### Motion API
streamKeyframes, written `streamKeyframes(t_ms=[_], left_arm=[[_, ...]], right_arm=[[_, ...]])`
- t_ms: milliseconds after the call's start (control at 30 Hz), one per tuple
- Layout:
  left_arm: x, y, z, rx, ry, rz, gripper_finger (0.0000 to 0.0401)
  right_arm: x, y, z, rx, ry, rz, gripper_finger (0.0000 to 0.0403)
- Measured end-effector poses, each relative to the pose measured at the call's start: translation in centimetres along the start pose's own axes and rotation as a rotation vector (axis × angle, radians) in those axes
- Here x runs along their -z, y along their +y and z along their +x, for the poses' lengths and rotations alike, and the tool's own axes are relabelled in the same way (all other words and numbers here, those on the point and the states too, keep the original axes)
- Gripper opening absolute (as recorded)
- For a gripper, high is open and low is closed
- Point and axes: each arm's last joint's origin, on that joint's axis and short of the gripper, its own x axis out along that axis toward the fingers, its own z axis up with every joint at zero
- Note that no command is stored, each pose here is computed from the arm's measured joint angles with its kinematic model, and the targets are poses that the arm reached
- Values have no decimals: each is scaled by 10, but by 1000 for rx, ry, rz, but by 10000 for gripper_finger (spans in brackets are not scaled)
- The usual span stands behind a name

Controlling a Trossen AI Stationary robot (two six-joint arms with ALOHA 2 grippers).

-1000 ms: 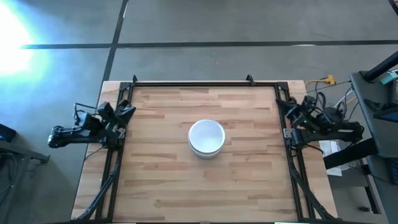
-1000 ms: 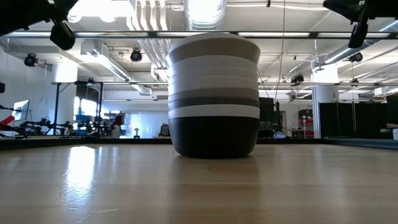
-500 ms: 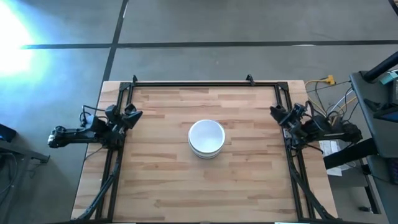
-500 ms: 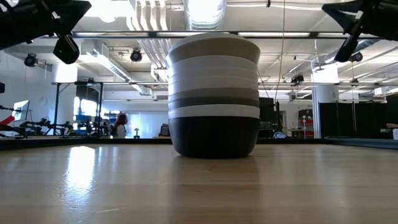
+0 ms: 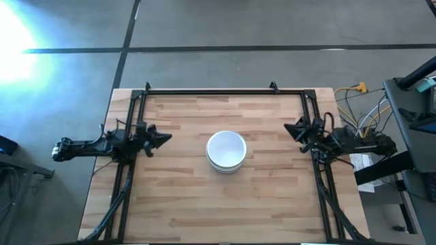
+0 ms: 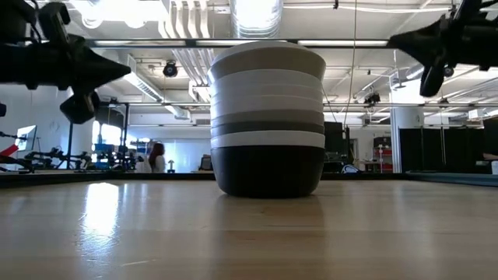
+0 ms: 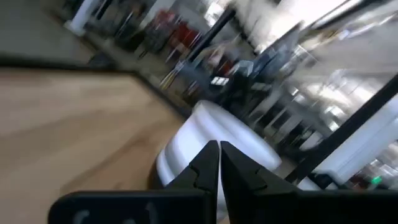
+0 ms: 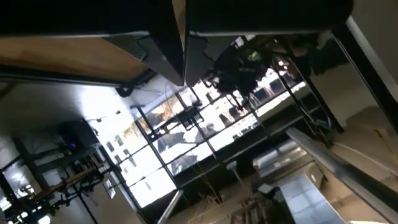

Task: Nest bowls inside each other
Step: Return to Home Position

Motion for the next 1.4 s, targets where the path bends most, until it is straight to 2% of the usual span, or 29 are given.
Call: streamKeyframes(t_ms=[67, 167, 267, 433, 867, 1400], left_arm=[[4, 3, 1, -25, 39, 24, 0], [7, 4, 3, -36, 84, 198, 0], [11, 5, 5, -22, 141, 270, 0], [16, 8, 8, -54, 194, 281, 0], [24, 15, 13, -137, 275, 310, 0], [28, 18, 14, -163, 316, 318, 0]], right_arm=[[7, -3, 0, 29, 65, -32, 8], [18, -10, -2, 80, 186, -90, 8], [25, -13, -3, 111, 260, -141, 9], [27, -13, -1, 125, 304, -202, 9], [30, -14, 0, 135, 324, -207, 9], [30, -14, 0, 135, 324, -207, 9]])
